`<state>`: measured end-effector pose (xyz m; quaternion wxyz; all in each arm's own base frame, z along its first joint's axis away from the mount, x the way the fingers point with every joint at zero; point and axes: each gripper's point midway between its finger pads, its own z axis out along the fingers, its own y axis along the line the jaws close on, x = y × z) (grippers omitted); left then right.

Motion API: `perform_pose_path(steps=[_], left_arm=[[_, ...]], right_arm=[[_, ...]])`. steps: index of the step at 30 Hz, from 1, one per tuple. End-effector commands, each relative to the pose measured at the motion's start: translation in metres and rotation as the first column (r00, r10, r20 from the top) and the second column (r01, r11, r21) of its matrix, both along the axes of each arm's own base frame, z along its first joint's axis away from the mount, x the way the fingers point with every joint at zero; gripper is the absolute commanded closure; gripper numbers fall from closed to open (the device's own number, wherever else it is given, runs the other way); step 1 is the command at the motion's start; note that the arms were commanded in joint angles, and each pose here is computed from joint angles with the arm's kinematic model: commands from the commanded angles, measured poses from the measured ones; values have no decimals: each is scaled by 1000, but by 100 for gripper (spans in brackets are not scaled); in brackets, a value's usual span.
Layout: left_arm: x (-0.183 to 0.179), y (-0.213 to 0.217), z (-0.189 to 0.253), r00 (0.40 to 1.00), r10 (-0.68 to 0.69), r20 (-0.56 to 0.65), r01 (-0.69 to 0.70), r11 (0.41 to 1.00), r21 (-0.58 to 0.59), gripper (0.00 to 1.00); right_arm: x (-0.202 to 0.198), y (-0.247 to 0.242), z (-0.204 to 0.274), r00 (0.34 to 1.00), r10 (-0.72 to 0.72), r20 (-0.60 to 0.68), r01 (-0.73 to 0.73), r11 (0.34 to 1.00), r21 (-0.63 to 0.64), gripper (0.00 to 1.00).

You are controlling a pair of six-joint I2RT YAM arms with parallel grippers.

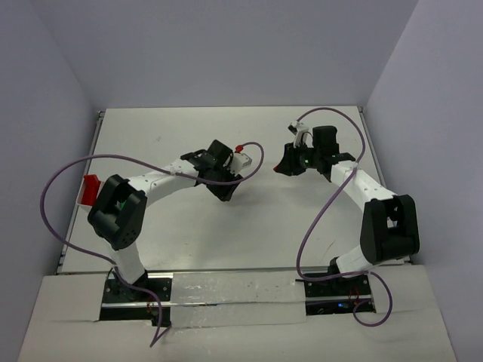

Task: Sort the legos into containers by color

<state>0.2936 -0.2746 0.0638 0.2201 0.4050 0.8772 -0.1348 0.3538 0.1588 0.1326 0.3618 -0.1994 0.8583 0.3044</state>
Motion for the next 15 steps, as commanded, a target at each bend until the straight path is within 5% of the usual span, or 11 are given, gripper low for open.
perform_pose_path(steps=[1, 15], left_arm=[[18, -6, 3, 999, 6, 49, -8, 999, 32, 45], [32, -18, -16, 998, -29, 48, 26, 998, 56, 58]], right_arm=[[2, -1, 8, 1000, 0, 17, 0, 1000, 12, 100], [1, -2, 4, 1000, 3, 13, -3, 1000, 3, 100]])
